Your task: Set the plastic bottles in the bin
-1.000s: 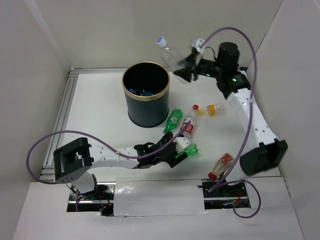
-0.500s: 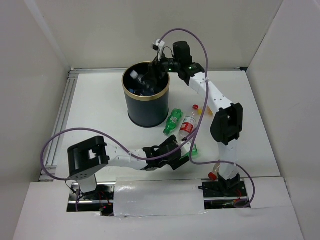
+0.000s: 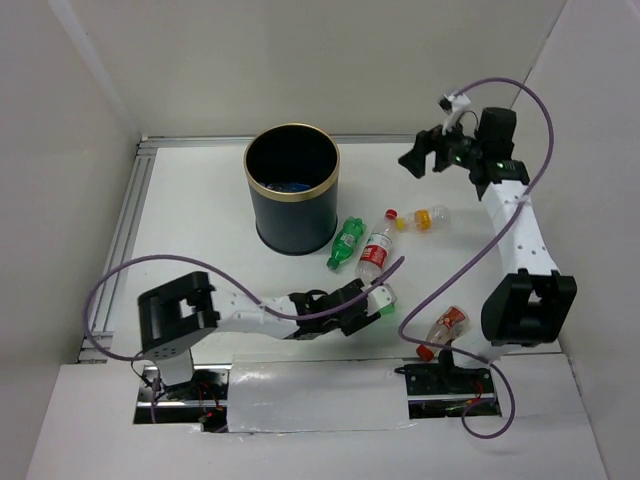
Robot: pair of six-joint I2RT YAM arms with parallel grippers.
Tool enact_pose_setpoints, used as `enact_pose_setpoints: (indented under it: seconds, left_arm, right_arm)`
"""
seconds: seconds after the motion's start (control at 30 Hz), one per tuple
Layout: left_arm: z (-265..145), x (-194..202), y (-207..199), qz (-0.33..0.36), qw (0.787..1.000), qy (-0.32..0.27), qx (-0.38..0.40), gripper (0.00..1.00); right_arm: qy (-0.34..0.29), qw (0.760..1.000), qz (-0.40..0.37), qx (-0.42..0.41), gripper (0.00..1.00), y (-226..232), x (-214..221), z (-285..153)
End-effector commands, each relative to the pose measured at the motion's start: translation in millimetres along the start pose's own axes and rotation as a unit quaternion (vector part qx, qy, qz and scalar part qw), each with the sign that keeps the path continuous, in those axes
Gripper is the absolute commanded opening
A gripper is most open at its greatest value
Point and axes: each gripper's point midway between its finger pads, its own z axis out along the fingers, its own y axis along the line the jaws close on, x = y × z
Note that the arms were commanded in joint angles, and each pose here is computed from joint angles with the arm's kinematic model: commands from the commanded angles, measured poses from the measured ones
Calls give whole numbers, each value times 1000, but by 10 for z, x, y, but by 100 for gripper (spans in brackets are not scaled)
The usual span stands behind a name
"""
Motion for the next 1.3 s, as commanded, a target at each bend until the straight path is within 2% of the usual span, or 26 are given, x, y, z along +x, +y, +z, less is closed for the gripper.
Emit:
enact_pose_setpoints:
  seconds: [0.0, 0.03, 0.17, 0.23, 0.3, 0.33, 0.37, 0.43, 0.5, 0.53, 0.57, 0.6, 0.67, 0.73, 0.77, 0.83, 0.87, 0.9, 0.97, 1.0, 1.07, 1.1, 1.17, 1.2, 1.23, 1.27]
  left_arm:
    - [-501, -559, 33, -38, 996, -83, 16, 1]
    - [-753, -813, 109, -49, 991, -121, 17, 1]
    - [-1242, -1369, 487, -72, 976, -202, -34, 1]
    - [-1548, -1781, 949, -109, 956, -258, -82, 1]
    - [-1771, -2048, 1452, -153, 934, -297, -128, 1]
    - [-1851, -2096, 1672, -168, 922, -308, -162, 3]
    - [-1940, -2177, 1849, -184, 910, -326, -180, 3]
    - [-2014, -2164, 2336, -212, 888, -329, -243, 3]
    - [-2070, -2097, 2726, -237, 867, -331, -286, 3]
    - [-2146, -2063, 2874, -250, 855, -332, -310, 4]
    - [-2057, -2001, 2962, -251, 854, -324, -320, 4]
    - [-2068, -1994, 3050, -259, 849, -325, -327, 5]
    - [-2068, -1858, 3277, -268, 838, -304, -366, 15]
    - [-1948, -1719, 3437, -272, 839, -271, -385, 34]
    - [-1913, -1684, 3481, -276, 839, -263, -388, 64]
    - [-1912, -1703, 3571, -277, 839, -259, -391, 90]
    - [-1890, -1710, 3579, -276, 840, -255, -391, 99]
    - [-1901, -1736, 3575, -269, 844, -254, -388, 100]
    - [-2070, -1892, 3594, -264, 840, -275, -386, 100]
    - [-2106, -1893, 3588, -264, 840, -275, -386, 100]
    - [-2234, -2041, 3470, -243, 848, -286, -374, 100]
    - [-2365, -2150, 3388, -225, 854, -300, -361, 100]
    - [-2404, -2205, 3170, -201, 873, -299, -329, 100]
    - [-2331, -2217, 2932, -190, 888, -297, -296, 100]
    - [-2433, -2234, 2795, -184, 892, -305, -277, 100]
    - [-2288, -2086, 2551, -171, 912, -279, -248, 100]
  right_arm:
    - [44, 996, 27, 72, 100, -188, 417, -316]
    - [72, 991, 41, 105, 100, -299, 697, -379]
    - [114, 982, 35, 145, 100, -552, 1134, -600]
    - [115, 983, 21, 141, 90, -609, 1175, -662]
    - [114, 985, 19, 131, 73, -687, 1271, -701]
    - [113, 986, 0, 124, 45, -706, 1263, -720]
    - [116, 987, 6, 111, 33, -698, 1325, -710]
    - [125, 987, 10, 100, 21, -728, 1395, -714]
    - [127, 987, 1, 96, 31, -791, 1396, -709]
    - [129, 988, 7, 90, 40, -759, 1412, -709]
    - [133, 987, -5, 87, 49, -780, 1444, -698]
    - [134, 987, -12, 86, 66, -787, 1445, -699]
    - [133, 986, -64, 78, 78, -818, 1409, -671]
    - [142, 983, -105, 45, 81, -788, 1567, -623]
    - [147, 970, -191, 6, 82, -760, 1614, -583]
    - [144, 953, -262, -42, 83, -698, 1671, -555]
    - [153, 946, -280, -61, 85, -683, 1770, -550]
    - [153, 925, -340, -78, 87, -722, 1776, -534]
    - [173, 908, -364, -117, 88, -723, 1955, -485]
    - [177, 888, -402, -136, 88, -763, 1995, -466]
    - [191, 879, -411, -148, 88, -857, 2017, -401]
    - [202, 877, -398, -176, 88, -833, 2200, -327]
    - [215, 869, -404, -191, 88, -873, 2246, -226]
    - [223, 867, -397, -201, 88, -892, 2383, -147]
    - [229, 864, -397, -206, 88, -903, 2422, -106]
    - [235, 858, -404, -211, 88, -899, 2453, -32]
